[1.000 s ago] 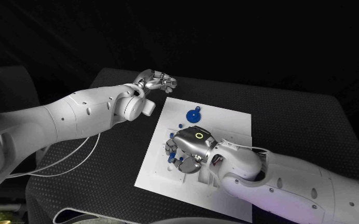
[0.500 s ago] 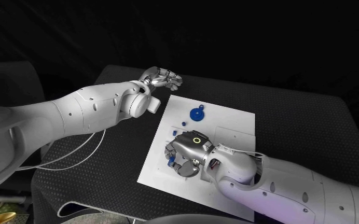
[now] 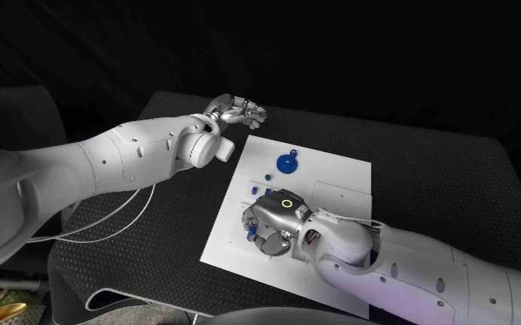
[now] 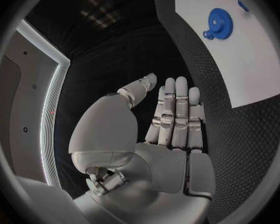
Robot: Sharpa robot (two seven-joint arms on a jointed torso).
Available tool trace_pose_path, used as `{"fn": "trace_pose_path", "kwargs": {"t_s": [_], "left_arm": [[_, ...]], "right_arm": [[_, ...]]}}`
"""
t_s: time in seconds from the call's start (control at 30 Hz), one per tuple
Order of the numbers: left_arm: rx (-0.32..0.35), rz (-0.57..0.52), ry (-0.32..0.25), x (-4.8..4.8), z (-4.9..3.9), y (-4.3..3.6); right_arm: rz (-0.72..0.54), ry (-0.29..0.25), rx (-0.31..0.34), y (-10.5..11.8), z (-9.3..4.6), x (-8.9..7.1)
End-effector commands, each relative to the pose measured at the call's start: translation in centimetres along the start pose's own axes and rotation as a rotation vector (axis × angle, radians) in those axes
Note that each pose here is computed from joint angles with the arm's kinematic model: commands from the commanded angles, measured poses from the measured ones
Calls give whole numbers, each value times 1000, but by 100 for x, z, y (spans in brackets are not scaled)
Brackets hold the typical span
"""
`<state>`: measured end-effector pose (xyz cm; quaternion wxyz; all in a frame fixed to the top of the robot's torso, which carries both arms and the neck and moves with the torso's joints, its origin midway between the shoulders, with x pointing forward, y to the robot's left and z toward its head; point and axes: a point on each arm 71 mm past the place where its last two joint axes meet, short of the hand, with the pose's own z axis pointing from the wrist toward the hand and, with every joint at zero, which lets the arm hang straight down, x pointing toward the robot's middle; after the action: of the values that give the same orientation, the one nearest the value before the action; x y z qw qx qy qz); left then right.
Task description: Assemble the parts on the task board
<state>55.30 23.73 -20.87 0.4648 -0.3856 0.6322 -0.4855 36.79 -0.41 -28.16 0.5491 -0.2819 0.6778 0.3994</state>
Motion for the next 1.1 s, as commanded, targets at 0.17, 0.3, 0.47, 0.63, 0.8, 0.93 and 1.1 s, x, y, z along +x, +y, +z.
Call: {"fn": "trace_pose_path", "kwargs": {"t_s": [0.17, 0.3, 0.47, 0.63, 0.8, 0.93, 1.1], "left_arm": [[12, -10, 17, 25, 5, -22], [12, -10, 17, 23, 3, -21], [12, -11, 19, 31, 3, -23], [12, -12, 21, 35, 1, -24], [12, -12, 21, 38, 1, -24], [12, -12, 23, 43, 2, -25], [13, -14, 27, 58, 2, -29]], "right_arm": [[-25, 20, -9, -6, 9, 32], [-32, 27, -5, -21, 11, 44], [-41, 32, -1, -37, 15, 58], [-50, 31, 2, -43, 21, 65], [-59, 36, -2, -37, 22, 72], [-58, 42, -10, -10, 34, 84], [-59, 57, -20, 27, 49, 122]]}}
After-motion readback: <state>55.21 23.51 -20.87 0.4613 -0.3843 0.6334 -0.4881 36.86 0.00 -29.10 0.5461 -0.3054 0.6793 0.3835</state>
